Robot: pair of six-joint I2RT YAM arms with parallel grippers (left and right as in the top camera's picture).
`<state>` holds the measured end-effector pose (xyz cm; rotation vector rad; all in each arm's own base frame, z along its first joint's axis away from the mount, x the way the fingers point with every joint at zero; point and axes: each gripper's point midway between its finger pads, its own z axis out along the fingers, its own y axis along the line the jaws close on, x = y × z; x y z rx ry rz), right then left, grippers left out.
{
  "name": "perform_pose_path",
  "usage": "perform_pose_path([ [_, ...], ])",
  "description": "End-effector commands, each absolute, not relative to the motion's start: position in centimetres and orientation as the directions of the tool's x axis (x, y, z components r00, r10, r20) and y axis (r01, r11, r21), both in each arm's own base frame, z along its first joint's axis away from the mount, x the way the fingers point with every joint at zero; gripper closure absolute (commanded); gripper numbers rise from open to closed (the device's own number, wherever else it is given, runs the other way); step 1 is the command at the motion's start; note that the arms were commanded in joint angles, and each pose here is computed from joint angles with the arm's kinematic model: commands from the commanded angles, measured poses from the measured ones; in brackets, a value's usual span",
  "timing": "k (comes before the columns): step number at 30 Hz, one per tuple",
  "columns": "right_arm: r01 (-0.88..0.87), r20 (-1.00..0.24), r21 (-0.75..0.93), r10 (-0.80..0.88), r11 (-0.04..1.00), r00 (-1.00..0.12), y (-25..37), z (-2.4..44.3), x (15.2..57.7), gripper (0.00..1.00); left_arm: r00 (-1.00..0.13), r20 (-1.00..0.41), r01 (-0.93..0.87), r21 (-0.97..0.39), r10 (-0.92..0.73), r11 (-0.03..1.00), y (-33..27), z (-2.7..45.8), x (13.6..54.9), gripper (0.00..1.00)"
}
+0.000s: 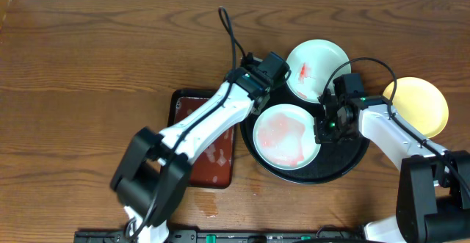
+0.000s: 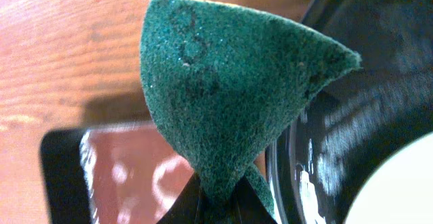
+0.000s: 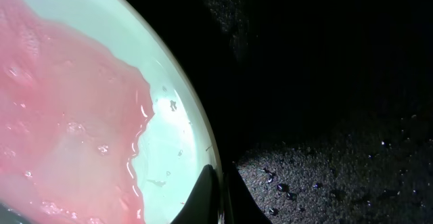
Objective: Clean dirty plates on tray and stack at the side
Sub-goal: 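Return the sponge to the small tray and release it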
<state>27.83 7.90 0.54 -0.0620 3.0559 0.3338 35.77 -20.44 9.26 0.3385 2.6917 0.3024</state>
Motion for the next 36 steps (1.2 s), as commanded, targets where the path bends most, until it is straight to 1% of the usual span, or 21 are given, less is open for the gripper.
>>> perform_pose_path([
  [1, -0.048, -0.029, 0.110, -0.046, 0.993, -0.999, 5.9, -0.8, 26.6, 0.99, -0.893, -0.419, 0.105, 0.160, 0.163, 0.982, -19.8, 13.0, 34.9, 0.92],
  [4, -0.052, -0.052, 0.128, -0.045, 0.990, -0.998, 6.3, -0.7, 27.2, 0.99, -0.920, -0.387, 0.044, 0.075, 0.070, 0.996, -18.2, 14.7, 33.5, 0.92],
  [7, -0.061, -0.085, 0.187, -0.045, 0.980, -0.995, 7.4, -0.5, 28.0, 0.99, -0.950, -0.311, 0.015, 0.003, 0.015, 1.000, -16.9, 14.8, 32.1, 0.92],
  [9, -0.060, -0.094, 0.222, -0.040, 0.973, -0.995, 8.0, -0.3, 28.2, 0.99, -0.971, -0.239, -0.011, -0.016, -0.015, 1.000, -15.8, 13.8, 31.1, 0.92],
  [14, -0.040, -0.102, 0.227, -0.018, 0.973, -0.995, 8.1, 0.5, 28.7, 0.99, -0.995, -0.072, -0.066, -0.075, -0.071, 0.995, -14.4, 10.4, 28.4, 0.92],
  [18, -0.053, -0.154, 0.231, -0.017, 0.972, -0.988, 8.2, 2.8, 29.4, 0.99, -0.996, -0.016, -0.088, -0.058, -0.089, 0.994, -13.3, 8.2, 27.1, 0.92],
  [21, -0.068, -0.226, 0.231, -0.015, 0.971, -0.974, 8.2, 5.2, 30.1, 0.99, -0.995, -0.002, -0.102, -0.049, -0.103, 0.994, -12.6, 7.5, 26.7, 0.85],
  [22, -0.074, -0.250, 0.233, -0.014, 0.970, -0.968, 8.2, 6.0, 30.2, 0.99, -0.994, -0.002, -0.106, -0.049, -0.106, 0.993, -12.5, 7.5, 26.8, 0.77],
  [23, -0.079, -0.272, 0.234, -0.013, 0.969, -0.962, 8.2, 6.7, 30.3, 0.99, -0.994, -0.007, -0.113, -0.053, -0.114, 0.992, -12.4, 7.6, 27.0, 0.67],
  [26, -0.075, -0.330, 0.190, -0.009, 0.979, -0.944, 7.3, 8.4, 30.4, 0.99, -0.990, -0.029, -0.135, -0.071, -0.137, 0.988, -12.0, 8.3, 27.6, 0.53],
  [27, -0.070, -0.345, 0.171, -0.007, 0.983, -0.939, 7.0, 8.8, 30.5, 0.99, -0.989, -0.037, -0.141, -0.087, -0.144, 0.986, -12.0, 8.7, 27.8, 0.50],
  [30, -0.054, -0.382, 0.116, -0.006, 0.992, -0.924, 5.9, 10.0, 30.4, 0.99, -0.983, -0.075, -0.156, -0.153, -0.169, 0.976, -11.9, 10.6, 28.2, 0.45],
  [36, -0.053, -0.415, 0.103, -0.005, 0.993, -0.910, 5.5, 11.2, 30.1, 0.99, -0.946, -0.234, -0.169, -0.237, -0.225, 0.957, -10.2, 15.8, 28.5, 0.35],
])
